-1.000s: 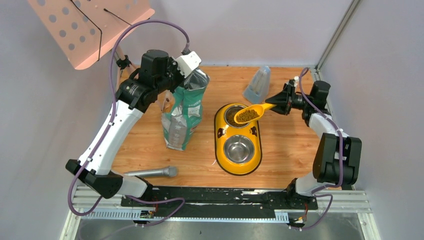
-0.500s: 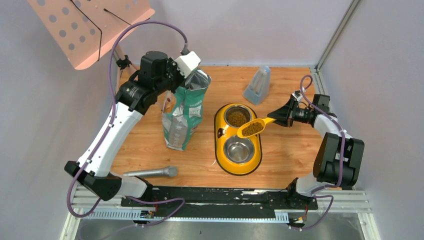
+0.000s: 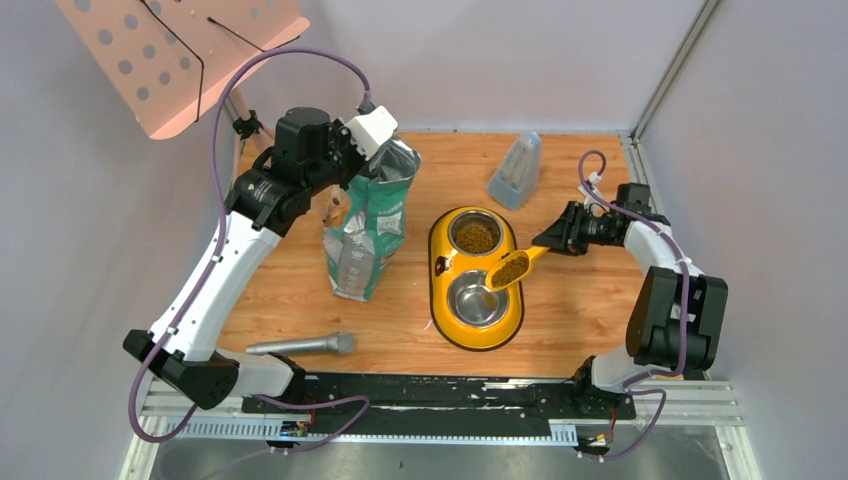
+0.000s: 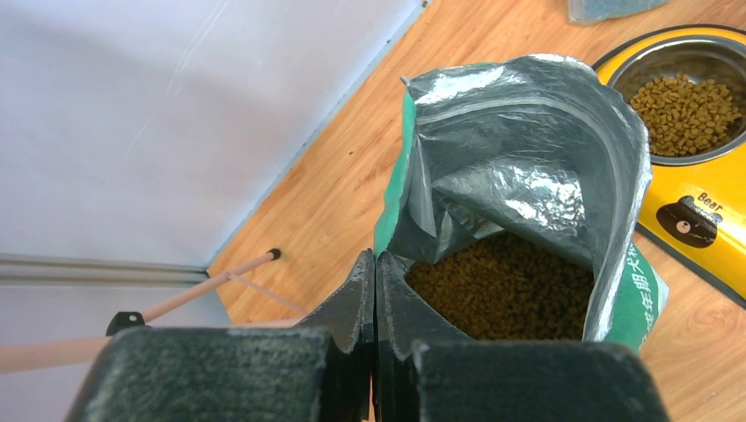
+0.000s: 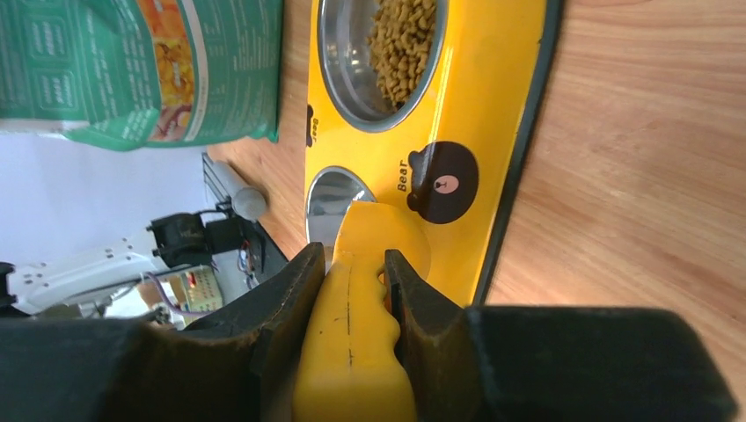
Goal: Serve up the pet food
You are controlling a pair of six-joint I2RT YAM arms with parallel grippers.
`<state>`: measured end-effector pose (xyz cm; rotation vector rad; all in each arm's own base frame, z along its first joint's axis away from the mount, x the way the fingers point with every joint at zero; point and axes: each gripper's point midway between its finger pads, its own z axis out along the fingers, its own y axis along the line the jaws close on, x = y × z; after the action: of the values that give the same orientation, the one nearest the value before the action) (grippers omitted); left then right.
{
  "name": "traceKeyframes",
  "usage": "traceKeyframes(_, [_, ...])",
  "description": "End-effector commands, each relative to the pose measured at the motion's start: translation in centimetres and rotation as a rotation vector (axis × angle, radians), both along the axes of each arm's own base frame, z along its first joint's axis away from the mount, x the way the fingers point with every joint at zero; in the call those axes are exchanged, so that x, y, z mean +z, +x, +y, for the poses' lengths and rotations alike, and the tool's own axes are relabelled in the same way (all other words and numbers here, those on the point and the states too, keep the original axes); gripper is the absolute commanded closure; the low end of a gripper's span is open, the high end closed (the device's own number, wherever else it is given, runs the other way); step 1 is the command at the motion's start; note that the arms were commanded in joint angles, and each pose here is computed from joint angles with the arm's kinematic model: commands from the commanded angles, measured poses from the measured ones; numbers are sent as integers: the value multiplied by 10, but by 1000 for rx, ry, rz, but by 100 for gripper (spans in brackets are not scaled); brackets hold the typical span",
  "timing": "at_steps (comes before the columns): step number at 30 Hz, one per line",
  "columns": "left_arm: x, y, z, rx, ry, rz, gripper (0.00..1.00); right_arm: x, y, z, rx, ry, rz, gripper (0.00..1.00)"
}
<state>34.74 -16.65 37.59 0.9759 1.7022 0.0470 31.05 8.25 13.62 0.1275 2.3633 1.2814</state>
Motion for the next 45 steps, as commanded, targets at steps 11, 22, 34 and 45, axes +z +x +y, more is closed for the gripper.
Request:
traceKeyframes(11, [83,-4,-8,-52,-147,-257,100,28,-6,23,123,-253,-226,100])
traceKeyframes(22, [82,-5,-8,-55,-149,-250,100,39,-16,39,190,-264,-270,100])
traceKeyframes(34, [75,-9,-8,-68,-137,-230,100,94,-10,56,322,-414,-511,100])
traceKeyframes(45, [63,-4,-10,-58,-130,-211,100,230,24,86,301,-253,-774,100])
